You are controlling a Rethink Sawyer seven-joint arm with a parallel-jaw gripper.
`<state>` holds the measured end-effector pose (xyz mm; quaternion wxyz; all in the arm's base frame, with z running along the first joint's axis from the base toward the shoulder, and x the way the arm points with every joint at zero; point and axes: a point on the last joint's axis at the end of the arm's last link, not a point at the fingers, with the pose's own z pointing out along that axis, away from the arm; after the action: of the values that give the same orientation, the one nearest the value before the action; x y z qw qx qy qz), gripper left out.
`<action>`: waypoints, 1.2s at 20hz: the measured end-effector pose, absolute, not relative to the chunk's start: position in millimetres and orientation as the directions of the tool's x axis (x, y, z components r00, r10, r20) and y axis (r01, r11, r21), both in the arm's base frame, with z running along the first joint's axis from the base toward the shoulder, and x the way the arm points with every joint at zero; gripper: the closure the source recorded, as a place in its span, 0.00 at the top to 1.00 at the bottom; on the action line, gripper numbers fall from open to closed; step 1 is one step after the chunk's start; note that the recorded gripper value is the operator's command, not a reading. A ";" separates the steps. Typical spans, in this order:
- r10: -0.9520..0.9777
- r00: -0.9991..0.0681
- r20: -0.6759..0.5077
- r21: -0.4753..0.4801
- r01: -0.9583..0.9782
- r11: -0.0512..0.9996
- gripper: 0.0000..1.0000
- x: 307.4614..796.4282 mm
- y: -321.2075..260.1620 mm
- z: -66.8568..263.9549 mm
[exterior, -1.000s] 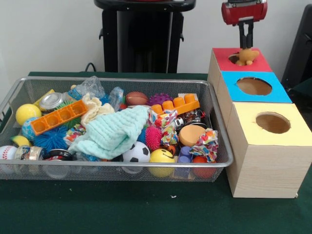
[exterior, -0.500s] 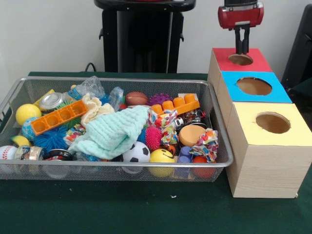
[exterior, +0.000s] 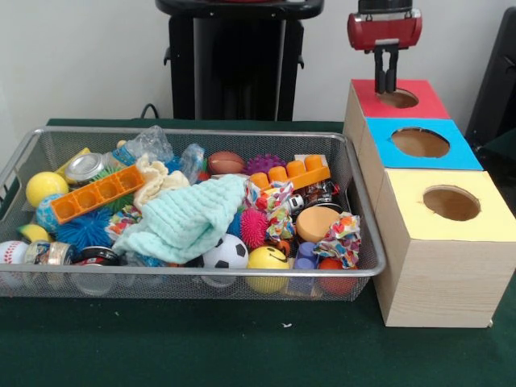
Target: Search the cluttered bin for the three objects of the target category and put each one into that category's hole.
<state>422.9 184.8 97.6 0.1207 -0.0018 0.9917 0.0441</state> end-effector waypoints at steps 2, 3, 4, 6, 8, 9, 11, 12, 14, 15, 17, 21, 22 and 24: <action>0.007 -0.973 -0.229 0.075 -0.011 0.997 0.00 425.2 178.2 100.7; 0.006 -0.974 -0.226 0.072 -0.010 0.997 0.00 426.2 176.3 101.5; 0.004 -0.976 -0.216 0.063 -0.010 0.998 0.00 429.0 171.3 103.4; -0.002 -0.978 -0.207 0.055 -0.013 0.998 0.00 432.9 166.6 105.8; -0.015 -0.979 -0.203 0.043 -0.025 0.999 0.00 439.1 160.1 109.2; -0.023 -0.978 -0.208 0.038 -0.031 0.999 0.00 442.7 156.5 110.3; -0.038 -0.975 -0.218 0.028 -0.045 0.999 0.00 450.0 149.3 112.4; -0.040 -0.974 -0.224 0.025 -0.047 0.999 0.00 452.8 146.6 112.9; -0.044 -0.968 -0.248 0.013 -0.049 0.999 0.00 465.3 127.9 114.3; -0.043 -0.967 -0.252 0.011 -0.048 0.999 0.00 467.2 124.1 114.5; -0.035 -0.963 -0.268 -0.001 -0.037 0.999 0.00 476.8 102.7 115.3; -0.026 -0.957 -0.288 -0.016 -0.022 1.000 0.00 488.9 74.7 115.0; -0.024 -0.956 -0.291 -0.020 -0.019 1.000 0.00 491.5 67.0 114.0; -0.025 -0.956 -0.294 -0.027 -0.018 0.999 0.00 494.7 52.2 110.2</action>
<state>494.7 52.2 110.2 0.1486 -0.0107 0.9888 -0.0119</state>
